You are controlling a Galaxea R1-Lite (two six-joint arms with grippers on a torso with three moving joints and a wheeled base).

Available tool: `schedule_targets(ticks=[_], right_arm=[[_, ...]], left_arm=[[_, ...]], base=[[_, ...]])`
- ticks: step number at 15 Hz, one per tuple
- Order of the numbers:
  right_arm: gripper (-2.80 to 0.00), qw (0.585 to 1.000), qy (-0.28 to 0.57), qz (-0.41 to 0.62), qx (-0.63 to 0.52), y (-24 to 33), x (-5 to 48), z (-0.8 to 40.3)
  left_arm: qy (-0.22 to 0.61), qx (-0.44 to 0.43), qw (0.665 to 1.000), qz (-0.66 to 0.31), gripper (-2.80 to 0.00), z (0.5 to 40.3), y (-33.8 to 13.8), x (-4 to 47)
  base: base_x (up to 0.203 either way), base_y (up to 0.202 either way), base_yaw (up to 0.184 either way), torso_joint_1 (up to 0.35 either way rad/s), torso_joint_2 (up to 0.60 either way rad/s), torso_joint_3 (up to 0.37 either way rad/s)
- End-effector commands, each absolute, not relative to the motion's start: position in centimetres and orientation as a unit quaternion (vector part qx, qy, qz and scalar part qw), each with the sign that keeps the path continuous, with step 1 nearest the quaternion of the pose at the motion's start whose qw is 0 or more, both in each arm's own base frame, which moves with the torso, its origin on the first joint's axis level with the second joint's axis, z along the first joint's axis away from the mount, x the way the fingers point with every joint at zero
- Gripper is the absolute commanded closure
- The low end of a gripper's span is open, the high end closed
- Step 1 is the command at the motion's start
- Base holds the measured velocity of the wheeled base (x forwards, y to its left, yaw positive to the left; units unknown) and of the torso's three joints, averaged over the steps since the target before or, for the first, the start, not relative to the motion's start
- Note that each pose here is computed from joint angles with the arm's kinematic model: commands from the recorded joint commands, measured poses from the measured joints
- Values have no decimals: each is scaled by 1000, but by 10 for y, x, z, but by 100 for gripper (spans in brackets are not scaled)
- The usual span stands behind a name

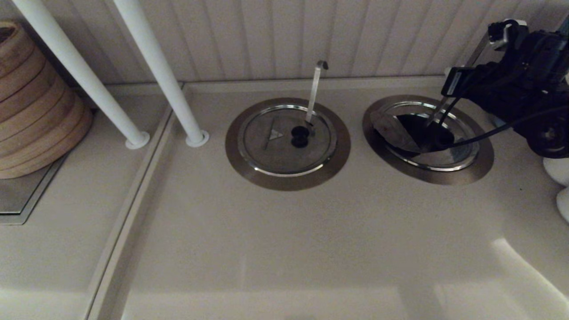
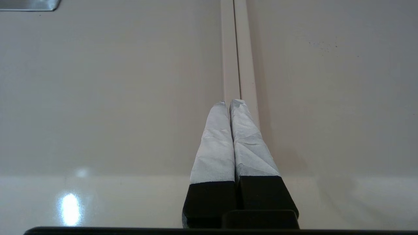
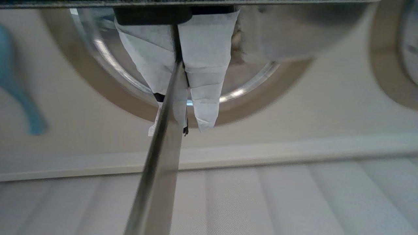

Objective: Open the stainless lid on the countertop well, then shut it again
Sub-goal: Stir with a spoon

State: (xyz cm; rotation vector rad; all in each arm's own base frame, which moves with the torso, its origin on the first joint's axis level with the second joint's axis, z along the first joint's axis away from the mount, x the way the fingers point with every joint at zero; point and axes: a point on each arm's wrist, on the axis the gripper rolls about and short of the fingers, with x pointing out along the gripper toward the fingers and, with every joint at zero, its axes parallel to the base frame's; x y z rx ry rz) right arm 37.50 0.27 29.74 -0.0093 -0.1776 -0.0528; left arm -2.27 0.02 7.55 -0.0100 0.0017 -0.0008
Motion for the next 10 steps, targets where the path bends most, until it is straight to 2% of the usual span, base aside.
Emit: schedule_targets(ticks=[1, 10], right_arm=[[0, 996, -81, -33, -28, -1, 372, 294], [0, 995, -51, -58, -67, -15, 384, 281]], left_arm=[[1, -5, 1000, 0, 0, 76, 0, -23], [1, -5, 1000, 0, 0, 76, 0, -23]], base=[[0, 0, 0, 0, 0, 0], [0, 0, 0, 0, 0, 0]])
